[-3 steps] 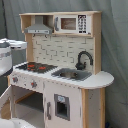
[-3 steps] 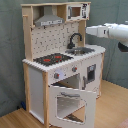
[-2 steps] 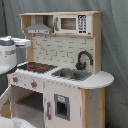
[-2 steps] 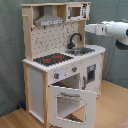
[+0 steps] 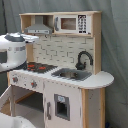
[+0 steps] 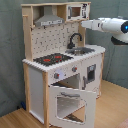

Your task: Play with the kitchen

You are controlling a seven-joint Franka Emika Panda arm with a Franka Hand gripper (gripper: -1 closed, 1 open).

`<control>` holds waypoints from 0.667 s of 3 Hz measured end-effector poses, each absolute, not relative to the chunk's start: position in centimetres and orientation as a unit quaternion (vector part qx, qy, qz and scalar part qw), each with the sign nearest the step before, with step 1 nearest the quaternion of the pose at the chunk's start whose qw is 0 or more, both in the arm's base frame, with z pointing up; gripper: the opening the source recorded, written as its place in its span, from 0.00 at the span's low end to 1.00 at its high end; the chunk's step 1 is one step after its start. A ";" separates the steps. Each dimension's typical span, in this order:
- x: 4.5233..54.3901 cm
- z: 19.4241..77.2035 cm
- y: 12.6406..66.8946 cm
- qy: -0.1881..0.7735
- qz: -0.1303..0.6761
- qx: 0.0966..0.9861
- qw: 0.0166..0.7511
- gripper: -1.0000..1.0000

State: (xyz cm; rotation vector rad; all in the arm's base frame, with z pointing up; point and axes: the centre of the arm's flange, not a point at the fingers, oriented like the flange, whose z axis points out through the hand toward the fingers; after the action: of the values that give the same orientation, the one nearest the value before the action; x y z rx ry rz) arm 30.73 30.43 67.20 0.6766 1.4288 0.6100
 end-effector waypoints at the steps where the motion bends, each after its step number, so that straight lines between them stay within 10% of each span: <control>1: 33.1 68.5 28.1 0.615 0.274 0.324 0.665 1.00; 2: 35.7 69.4 25.5 0.604 0.243 0.339 0.679 1.00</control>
State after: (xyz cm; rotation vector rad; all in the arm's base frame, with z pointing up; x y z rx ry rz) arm 35.74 25.51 69.45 0.7625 1.3567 0.5461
